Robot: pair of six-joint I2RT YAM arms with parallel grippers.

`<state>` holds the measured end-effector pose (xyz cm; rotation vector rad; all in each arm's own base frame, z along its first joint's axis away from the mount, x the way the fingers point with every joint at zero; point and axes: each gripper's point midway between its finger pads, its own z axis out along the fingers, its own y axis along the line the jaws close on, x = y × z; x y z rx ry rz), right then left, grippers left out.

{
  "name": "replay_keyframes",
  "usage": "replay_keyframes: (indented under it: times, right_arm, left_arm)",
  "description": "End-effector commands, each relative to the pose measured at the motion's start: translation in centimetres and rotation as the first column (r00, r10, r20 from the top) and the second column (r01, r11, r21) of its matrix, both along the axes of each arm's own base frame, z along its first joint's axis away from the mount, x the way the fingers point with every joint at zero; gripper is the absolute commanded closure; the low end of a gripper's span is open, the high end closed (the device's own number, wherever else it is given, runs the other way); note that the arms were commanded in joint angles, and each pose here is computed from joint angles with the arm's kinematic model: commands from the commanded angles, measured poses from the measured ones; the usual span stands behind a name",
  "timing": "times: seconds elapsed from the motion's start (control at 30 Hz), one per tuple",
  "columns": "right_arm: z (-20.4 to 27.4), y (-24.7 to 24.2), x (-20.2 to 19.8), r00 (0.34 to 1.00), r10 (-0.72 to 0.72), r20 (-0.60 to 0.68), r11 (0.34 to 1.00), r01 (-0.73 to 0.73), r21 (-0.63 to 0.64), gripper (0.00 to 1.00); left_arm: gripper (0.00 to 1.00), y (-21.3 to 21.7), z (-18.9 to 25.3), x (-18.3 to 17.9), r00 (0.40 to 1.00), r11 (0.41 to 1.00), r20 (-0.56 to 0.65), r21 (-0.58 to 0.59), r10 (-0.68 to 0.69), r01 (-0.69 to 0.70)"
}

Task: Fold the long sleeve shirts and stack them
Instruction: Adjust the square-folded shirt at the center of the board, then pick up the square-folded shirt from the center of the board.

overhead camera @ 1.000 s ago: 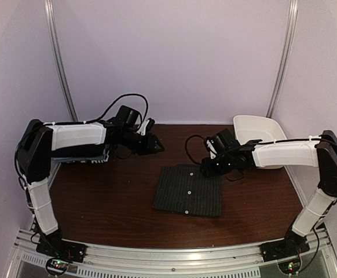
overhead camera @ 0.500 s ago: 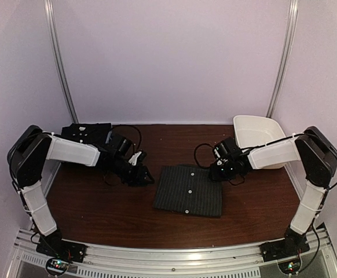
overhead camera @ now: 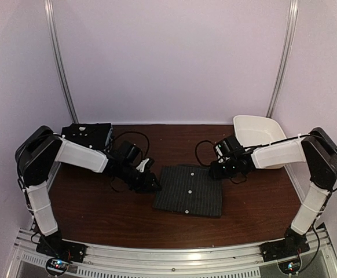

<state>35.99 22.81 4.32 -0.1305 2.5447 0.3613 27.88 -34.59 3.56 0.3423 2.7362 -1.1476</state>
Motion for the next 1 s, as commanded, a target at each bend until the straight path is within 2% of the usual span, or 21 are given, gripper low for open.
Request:
replay_keyframes:
  times: [0.0, 0.3, 0.43, 0.5, 0.6, 0.73, 0.97]
  right_arm:
    - [1.9, -0.4, -0.1, 0.999, 0.008, 0.034, 1.0, -0.008, 0.013, 0.59]
    - [3.2, -0.2, -0.4, 0.998, 0.023, 0.057, 0.999, -0.025, 0.041, 0.58]
    - [3.5, -0.1, -0.5, 0.998, 0.032, 0.059, 0.998, -0.035, 0.048, 0.58]
    - [3.4, -0.1, -0.6, 0.998, 0.037, 0.056, 0.998, -0.04, 0.05, 0.58]
    - [3.3, -0.1, -0.8, 0.998, 0.04, 0.052, 0.998, -0.043, 0.052, 0.57]
    - [3.4, -0.1, -1.1, 0.998, 0.043, 0.052, 0.997, -0.047, 0.063, 0.57]
    - [3.9, 0.5, -1.8, 0.997, 0.068, 0.047, 0.994, -0.072, 0.086, 0.57]
  left_arm:
    - [0.55, -0.4, -0.7, 0.6, 1.0, 0.999, 0.018, 0.029, 0.02, -0.021]
    - [0.56, -1.2, -2.3, 0.0, 1.0, 0.998, -0.009, 0.067, 0.014, -0.014]
    - [0.61, -1.5, -2.3, 0.2, 0.999, 0.997, -0.013, 0.065, 0.03, -0.029]
    - [0.65, -1.7, -2.1, 0.4, 0.999, 0.998, -0.014, 0.052, 0.038, -0.037]
    - [0.77, -2.0, -1.9, 0.6, 0.999, 0.998, -0.019, 0.036, 0.045, -0.044]
    - [1.0, -1.7, -1.3, 1.4, 0.997, 0.995, 0.012, 0.053, 0.08, -0.081]
    - [1.0, 0.3, 0.6, 2.0, 0.988, 0.984, 0.085, 0.115, 0.125, -0.135]
